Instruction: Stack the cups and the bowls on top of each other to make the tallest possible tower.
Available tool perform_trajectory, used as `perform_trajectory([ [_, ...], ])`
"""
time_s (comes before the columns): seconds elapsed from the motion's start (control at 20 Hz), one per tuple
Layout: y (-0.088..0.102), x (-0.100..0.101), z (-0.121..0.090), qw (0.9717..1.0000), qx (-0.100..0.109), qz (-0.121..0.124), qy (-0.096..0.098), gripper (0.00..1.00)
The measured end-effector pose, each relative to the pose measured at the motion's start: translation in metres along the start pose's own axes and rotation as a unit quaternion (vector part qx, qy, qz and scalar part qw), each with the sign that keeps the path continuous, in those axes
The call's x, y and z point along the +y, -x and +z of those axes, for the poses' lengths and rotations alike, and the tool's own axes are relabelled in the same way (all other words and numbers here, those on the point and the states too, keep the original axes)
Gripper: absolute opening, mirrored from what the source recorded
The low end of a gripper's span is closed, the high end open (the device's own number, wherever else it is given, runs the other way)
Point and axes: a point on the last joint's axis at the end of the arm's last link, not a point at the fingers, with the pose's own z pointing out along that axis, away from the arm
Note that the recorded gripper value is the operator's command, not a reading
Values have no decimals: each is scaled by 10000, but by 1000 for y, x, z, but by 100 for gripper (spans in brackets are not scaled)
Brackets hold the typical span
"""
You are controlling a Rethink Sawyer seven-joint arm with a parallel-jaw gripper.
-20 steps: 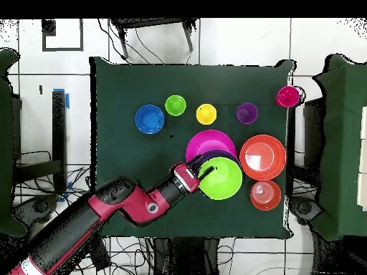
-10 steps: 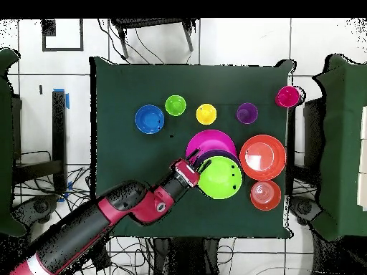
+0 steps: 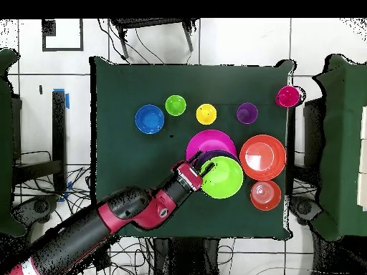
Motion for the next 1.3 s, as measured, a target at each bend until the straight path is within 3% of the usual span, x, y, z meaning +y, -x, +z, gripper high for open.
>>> perform_trajectory([
  [0.3,19,-1,-5,9997,-39,224,-53,100],
  [0.55,29,3,-7,9993,-2,369,11,100],
  [0.85,37,10,-6,9973,236,658,232,100],
  [1.05,39,11,-4,9943,469,848,452,100],
  [1.3,38,8,-5,9918,625,953,577,100],
])
